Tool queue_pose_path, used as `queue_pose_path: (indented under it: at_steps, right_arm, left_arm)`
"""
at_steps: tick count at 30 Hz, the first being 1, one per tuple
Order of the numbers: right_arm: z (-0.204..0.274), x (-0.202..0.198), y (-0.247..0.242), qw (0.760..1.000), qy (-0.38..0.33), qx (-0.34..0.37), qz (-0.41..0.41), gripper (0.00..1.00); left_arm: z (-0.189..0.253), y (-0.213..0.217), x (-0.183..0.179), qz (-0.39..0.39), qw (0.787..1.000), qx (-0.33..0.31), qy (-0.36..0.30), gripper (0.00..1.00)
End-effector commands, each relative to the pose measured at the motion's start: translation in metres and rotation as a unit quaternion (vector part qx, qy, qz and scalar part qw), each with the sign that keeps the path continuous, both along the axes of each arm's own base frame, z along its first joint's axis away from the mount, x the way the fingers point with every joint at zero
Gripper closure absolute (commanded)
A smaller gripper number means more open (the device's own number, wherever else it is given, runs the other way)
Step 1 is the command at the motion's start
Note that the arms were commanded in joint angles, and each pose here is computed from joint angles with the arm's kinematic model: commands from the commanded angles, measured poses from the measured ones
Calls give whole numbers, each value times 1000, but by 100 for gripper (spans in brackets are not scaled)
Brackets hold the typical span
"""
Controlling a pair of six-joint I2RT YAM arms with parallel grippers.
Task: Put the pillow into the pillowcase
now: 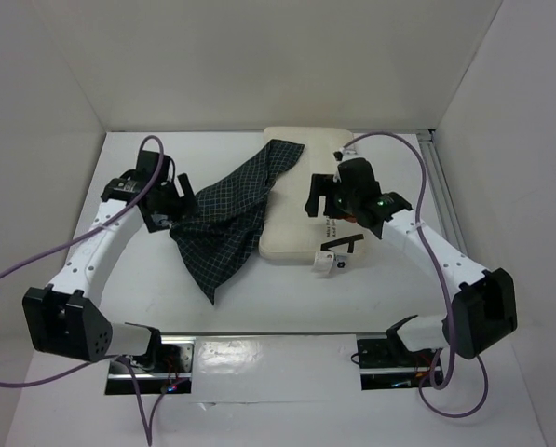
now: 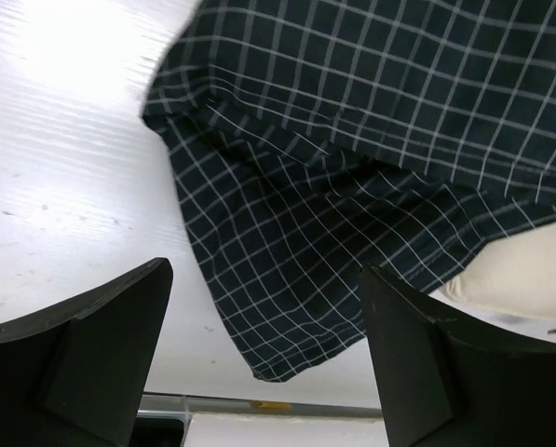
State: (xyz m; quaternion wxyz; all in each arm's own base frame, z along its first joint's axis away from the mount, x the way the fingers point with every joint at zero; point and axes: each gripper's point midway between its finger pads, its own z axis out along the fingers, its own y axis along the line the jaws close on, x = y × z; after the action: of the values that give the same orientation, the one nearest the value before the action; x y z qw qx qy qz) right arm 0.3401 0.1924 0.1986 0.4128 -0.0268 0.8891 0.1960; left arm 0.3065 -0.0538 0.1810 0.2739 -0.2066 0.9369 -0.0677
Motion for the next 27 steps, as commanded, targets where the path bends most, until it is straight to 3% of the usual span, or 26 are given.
queue_pose_path:
  at_steps: [1,9,14,15,17,20,24,27]
  right_arm:
    - [-33,-15,-26,997,51,-37,-40,8]
    - [-68,-18,-65,987,89,-65,-118,6]
    - [-104,-14,-72,984,123,-39,-123,7]
    - [-111,-10,-75,983,132,-35,-125,11]
    - [-121,-9,-74,982,142,-30,-121,41]
    - [-121,-7,-89,978,143,-36,-151,100]
    - [-85,-9,-141,965,84,-51,-243,100]
    - [-68,-18,-189,943,68,-59,-321,100]
  left_arm:
    - [-4,-19,4,-32,999,-18,-4,6]
    - [-19,-45,8,-66,997,-28,13,6]
    - [-21,-65,7,-94,995,-26,19,6]
    - [-21,-66,9,-90,995,-29,20,6]
    - [-20,-75,9,-104,994,-29,19,6]
    - [-15,-80,13,-113,993,-24,12,6]
    - [-12,-98,19,-152,988,-16,0,6]
    - [-6,-117,22,-186,982,-12,-13,6]
